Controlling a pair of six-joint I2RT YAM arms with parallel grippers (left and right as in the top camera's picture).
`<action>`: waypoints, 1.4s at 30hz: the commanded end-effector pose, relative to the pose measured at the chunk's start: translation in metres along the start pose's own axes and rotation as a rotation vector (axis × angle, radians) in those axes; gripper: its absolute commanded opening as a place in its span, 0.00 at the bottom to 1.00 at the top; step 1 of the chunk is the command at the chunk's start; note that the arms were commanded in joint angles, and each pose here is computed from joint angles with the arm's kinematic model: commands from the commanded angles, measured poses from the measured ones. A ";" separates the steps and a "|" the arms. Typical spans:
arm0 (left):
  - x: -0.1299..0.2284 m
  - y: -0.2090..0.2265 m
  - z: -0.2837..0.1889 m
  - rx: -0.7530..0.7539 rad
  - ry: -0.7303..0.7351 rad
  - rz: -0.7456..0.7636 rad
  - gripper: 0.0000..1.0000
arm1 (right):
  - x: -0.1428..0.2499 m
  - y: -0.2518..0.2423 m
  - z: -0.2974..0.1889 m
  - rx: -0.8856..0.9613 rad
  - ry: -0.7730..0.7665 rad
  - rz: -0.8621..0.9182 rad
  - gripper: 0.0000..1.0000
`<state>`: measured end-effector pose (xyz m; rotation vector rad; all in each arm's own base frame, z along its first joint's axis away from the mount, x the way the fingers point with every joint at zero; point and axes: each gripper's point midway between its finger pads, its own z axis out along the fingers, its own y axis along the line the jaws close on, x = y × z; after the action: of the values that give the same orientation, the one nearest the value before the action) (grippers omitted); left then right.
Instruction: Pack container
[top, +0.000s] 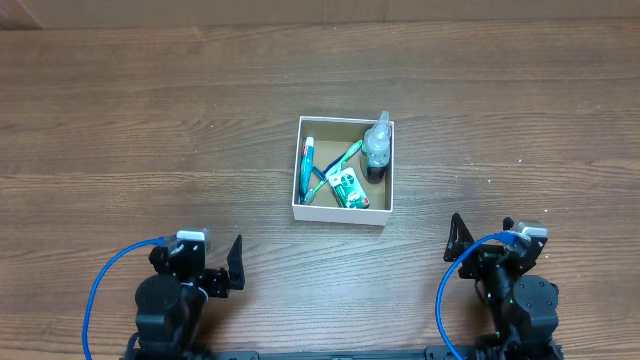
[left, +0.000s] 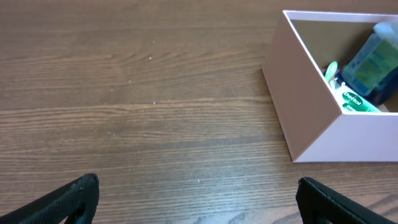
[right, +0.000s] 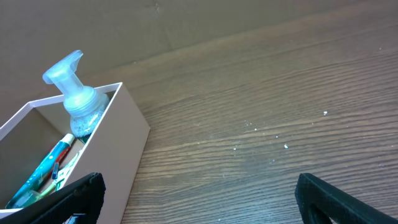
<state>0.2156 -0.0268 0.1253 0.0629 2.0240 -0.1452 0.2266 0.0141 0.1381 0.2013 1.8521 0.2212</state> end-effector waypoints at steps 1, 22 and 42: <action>0.010 -0.002 0.004 0.017 -0.026 -0.025 1.00 | 0.000 -0.002 0.000 0.008 -0.006 -0.003 1.00; 0.014 -0.003 0.006 0.025 -0.034 -0.023 1.00 | 0.000 -0.002 0.000 0.008 -0.006 -0.003 1.00; 0.014 -0.003 0.006 0.025 -0.034 -0.023 1.00 | 0.000 -0.002 0.000 0.008 -0.006 -0.004 1.00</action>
<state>0.2144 -0.0281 0.1101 0.0657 1.9996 -0.1552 0.2266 0.0141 0.1381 0.2009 1.8521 0.2209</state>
